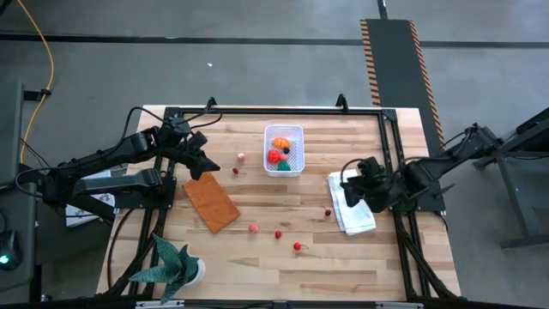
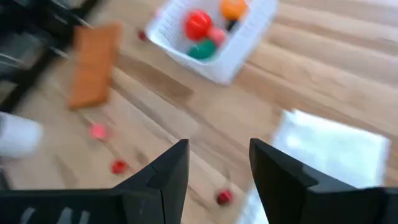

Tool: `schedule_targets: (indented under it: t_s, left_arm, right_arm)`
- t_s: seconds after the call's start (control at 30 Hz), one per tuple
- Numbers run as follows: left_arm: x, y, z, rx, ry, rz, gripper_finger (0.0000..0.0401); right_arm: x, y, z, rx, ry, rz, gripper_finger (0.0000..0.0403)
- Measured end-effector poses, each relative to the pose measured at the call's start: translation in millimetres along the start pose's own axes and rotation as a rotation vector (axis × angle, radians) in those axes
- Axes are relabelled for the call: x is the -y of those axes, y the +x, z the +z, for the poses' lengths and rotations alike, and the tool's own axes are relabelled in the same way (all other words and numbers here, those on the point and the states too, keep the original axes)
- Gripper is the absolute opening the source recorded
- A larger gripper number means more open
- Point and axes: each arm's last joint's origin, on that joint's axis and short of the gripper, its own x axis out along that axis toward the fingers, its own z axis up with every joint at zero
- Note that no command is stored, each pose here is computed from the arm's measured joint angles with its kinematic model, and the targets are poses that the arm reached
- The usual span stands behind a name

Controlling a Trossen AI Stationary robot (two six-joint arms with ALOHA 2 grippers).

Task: Pick and placing Produce into tupperware
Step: Put the red cherry into the white bin

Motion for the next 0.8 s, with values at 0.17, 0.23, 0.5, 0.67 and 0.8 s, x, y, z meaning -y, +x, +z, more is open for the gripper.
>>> schedule_targets:
  t_s: [0.17,0.23,0.5,0.67,0.8]
  left_arm:
    - [0,0,0,0.001,0.004,0.002,0.0003]
    - [0,0,0,0.001,0.005,0.002,0.0003]
    - [0,0,0,0.001,0.005,0.002,0.0003]
    - [0,0,0,0.001,0.005,0.002,0.0003]
    - [0,0,0,0.001,0.004,0.002,0.0003]
  right_arm:
    - [-17,0,1,-0.123,-0.018,-0.152,0.016]
    - [-25,1,0,-0.162,-0.009,-0.188,0.016]
    - [-41,9,-6,-0.275,0.087,-0.252,0.016]
    - [-42,11,-9,-0.323,0.179,-0.276,0.016]
    - [-43,11,-9,-0.338,0.245,-0.276,0.016]
